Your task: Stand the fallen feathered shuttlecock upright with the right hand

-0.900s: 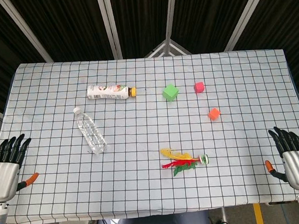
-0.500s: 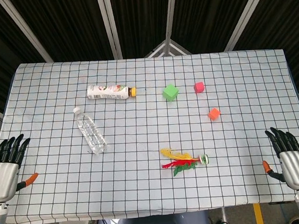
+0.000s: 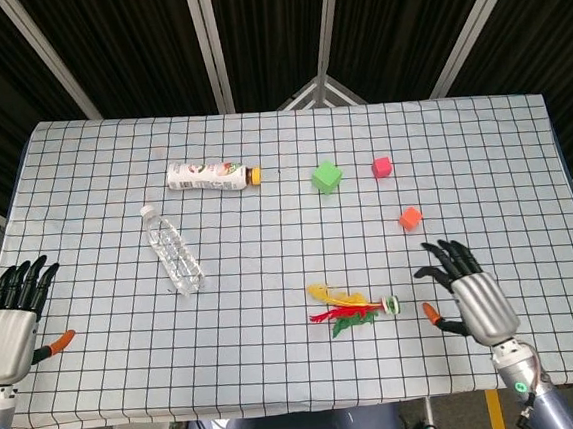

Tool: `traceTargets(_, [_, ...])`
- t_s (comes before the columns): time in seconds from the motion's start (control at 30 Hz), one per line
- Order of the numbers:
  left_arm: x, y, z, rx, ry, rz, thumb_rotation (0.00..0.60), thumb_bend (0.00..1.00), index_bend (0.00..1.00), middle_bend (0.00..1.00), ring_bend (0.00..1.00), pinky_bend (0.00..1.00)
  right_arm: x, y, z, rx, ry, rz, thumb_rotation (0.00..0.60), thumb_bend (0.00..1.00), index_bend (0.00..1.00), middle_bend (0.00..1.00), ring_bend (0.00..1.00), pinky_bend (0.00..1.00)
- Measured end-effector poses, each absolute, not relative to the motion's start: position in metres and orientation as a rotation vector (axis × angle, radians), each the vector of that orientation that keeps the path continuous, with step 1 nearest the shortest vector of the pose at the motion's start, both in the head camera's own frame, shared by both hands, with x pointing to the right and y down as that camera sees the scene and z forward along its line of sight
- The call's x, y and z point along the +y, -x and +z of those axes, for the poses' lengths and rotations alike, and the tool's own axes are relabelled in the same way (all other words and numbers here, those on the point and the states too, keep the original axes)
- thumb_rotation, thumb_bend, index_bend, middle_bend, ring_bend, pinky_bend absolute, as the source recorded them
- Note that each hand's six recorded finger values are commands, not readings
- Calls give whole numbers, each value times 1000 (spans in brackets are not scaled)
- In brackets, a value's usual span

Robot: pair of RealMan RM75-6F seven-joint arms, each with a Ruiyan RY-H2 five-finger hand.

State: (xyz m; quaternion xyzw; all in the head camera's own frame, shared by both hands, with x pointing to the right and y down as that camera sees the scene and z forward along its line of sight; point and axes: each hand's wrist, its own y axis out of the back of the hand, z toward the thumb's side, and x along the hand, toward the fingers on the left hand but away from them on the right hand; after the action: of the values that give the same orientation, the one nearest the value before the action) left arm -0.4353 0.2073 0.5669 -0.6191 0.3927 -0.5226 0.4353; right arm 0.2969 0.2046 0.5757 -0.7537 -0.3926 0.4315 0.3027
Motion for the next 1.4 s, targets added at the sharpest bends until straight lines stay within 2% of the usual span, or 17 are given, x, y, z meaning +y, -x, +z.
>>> traceTargets(0.27, [206, 437, 568, 980, 1550, -1308, 600, 0, 0, 0, 0, 0, 215, -219, 610, -917, 2133, 1082, 600, 417, 392, 153, 0, 0])
traceTargets(0.5, [205, 438, 569, 991, 1565, -1311, 600, 0, 0, 0, 0, 0, 230, -177, 642, -872, 2183, 1096, 600, 417, 420, 156, 0, 0])
traceTargets(0.77, [205, 438, 570, 992, 1577, -1316, 600, 0, 0, 0, 0, 0, 240, -165, 662, -873, 2184, 1123, 600, 418, 437, 166, 0, 0])
traceTargets(1.4, [205, 437, 571, 999, 1591, -1324, 600, 0, 0, 0, 0, 0, 243, -153, 687, -911, 2178, 1145, 600, 417, 507, 209, 0, 0])
